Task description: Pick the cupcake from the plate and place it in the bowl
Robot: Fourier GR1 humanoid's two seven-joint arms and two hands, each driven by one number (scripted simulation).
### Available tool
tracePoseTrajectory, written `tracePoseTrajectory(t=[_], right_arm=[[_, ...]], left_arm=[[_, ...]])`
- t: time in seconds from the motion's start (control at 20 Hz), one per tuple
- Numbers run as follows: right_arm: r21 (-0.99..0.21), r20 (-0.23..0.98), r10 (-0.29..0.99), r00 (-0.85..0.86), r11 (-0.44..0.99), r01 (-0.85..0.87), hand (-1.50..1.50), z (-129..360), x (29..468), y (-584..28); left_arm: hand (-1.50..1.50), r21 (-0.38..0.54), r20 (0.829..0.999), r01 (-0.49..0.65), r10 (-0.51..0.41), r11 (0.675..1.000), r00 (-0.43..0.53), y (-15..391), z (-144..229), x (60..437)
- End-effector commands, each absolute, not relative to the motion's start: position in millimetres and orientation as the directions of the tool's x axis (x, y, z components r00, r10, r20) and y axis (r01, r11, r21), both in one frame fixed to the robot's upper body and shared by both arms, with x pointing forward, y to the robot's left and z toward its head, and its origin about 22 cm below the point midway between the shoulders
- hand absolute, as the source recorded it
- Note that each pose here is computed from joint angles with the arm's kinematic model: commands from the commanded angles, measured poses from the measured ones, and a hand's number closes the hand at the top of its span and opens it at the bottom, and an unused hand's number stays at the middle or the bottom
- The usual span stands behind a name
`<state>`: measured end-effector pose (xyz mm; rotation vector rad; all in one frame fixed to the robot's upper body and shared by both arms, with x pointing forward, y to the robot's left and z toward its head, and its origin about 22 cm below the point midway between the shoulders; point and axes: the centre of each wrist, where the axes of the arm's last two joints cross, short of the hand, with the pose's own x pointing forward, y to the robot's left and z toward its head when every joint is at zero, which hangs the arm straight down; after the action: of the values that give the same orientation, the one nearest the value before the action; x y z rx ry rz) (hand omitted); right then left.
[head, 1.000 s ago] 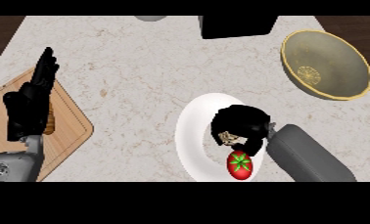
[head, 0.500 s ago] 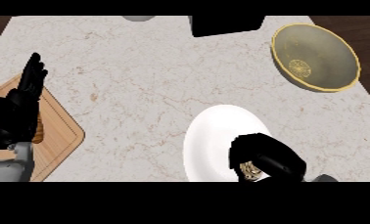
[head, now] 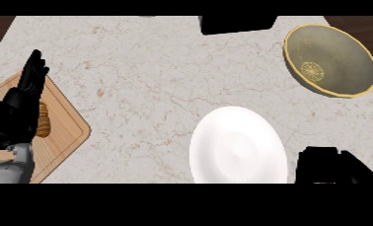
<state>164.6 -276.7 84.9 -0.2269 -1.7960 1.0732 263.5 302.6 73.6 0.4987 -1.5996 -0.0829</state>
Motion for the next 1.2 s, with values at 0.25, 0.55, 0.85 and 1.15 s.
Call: tracePoseTrajectory(t=[0.25,0.55,0.85,1.15], right_arm=[[-0.638,0.74,0.583,-0.335,0.766,-0.076,1.5,140.6,149.7,-312.4],[-0.593,0.751,0.581,-0.312,0.802,0.066,1.5,155.9,203.8,-384.2],[-0.624,0.698,0.645,-0.31,0.761,0.178,1.5,140.0,260.4,-414.9],[-0.754,0.523,0.82,-0.231,0.572,0.322,1.5,139.9,299.9,-438.8]], left_arm=[[0.0,0.336,0.934,-0.171,-0.351,0.926,-0.066,276.1,79.4,270.6],[0.0,0.324,0.937,-0.165,-0.339,0.932,-0.078,265.8,72.2,287.9],[0.0,0.35,0.927,-0.141,-0.364,0.926,-0.088,265.2,78.6,291.7],[0.0,0.341,0.931,-0.126,-0.353,0.932,-0.091,249.1,77.1,297.0]])
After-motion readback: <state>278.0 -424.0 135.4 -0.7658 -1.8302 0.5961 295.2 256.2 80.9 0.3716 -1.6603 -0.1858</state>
